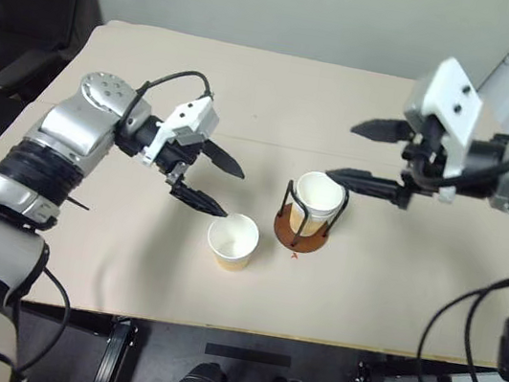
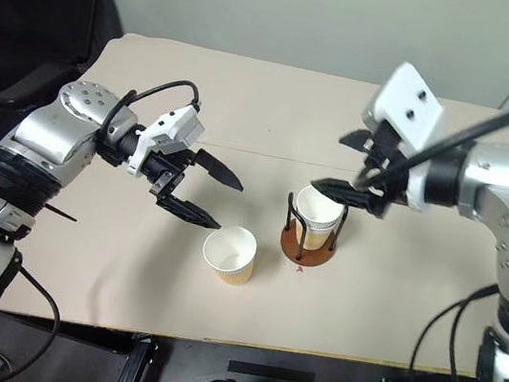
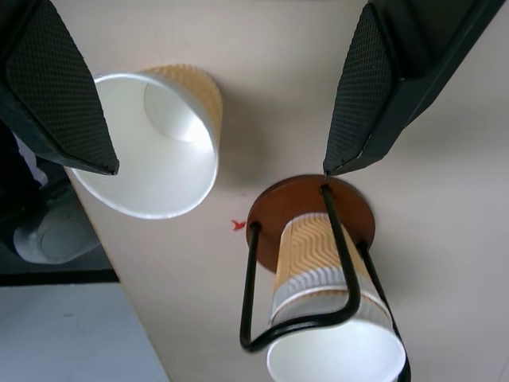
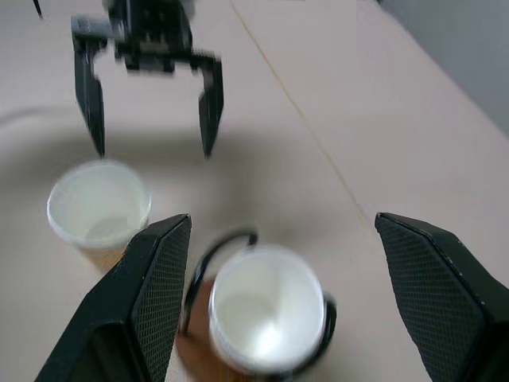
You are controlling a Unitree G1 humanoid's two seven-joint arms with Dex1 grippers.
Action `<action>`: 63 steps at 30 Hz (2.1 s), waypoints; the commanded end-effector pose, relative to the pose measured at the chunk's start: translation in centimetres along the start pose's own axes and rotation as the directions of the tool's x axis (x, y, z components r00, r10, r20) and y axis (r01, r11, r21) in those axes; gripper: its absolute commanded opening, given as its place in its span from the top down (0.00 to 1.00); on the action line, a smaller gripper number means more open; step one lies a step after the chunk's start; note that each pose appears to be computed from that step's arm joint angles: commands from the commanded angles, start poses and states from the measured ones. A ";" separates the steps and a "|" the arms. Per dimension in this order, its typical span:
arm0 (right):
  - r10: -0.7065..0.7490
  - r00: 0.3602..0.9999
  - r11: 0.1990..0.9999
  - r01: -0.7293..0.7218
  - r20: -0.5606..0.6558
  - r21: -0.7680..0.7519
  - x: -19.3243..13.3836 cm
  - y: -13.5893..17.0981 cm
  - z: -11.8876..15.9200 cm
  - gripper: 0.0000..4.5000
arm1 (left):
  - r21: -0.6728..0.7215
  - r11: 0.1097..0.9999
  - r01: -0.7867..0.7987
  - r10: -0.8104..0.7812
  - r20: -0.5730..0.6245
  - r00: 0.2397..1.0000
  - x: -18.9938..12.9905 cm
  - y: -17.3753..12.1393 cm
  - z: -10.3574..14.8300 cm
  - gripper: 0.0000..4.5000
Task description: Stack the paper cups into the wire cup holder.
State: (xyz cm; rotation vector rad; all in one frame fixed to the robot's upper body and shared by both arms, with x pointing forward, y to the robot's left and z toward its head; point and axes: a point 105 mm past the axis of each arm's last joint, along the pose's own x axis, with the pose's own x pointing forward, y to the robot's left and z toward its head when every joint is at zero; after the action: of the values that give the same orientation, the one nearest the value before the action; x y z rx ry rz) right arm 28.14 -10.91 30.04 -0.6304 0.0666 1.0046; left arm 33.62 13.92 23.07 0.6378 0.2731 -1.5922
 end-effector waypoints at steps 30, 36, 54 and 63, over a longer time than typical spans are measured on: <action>0.178 0.962 0.980 -0.156 0.205 -0.121 -3.7 4.1 -0.1 0.17 | 0.092 0.991 0.099 -0.085 -0.145 0.986 3.0 1.3 -0.8 0.01; 0.235 0.963 0.963 -0.212 0.134 -0.165 -3.9 4.9 -1.4 0.17 | 0.094 0.990 0.105 -0.087 -0.181 0.980 3.4 1.7 -1.4 0.01; 0.239 0.965 0.955 -0.213 0.111 -0.206 -3.4 4.7 -1.5 0.16 | 0.023 0.984 0.175 -0.171 -0.131 0.977 4.9 0.4 -1.1 0.56; 0.232 0.966 0.956 -0.205 0.111 -0.211 -3.1 4.5 -1.5 0.16 | 0.007 0.982 0.189 -0.186 -0.144 0.972 4.7 0.0 -1.3 0.99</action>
State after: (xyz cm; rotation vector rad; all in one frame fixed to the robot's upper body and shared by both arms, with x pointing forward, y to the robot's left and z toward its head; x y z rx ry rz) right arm 23.19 -12.37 27.08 -0.7111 -0.0521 1.2959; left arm 34.45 10.79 18.96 0.7511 0.4379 -1.6943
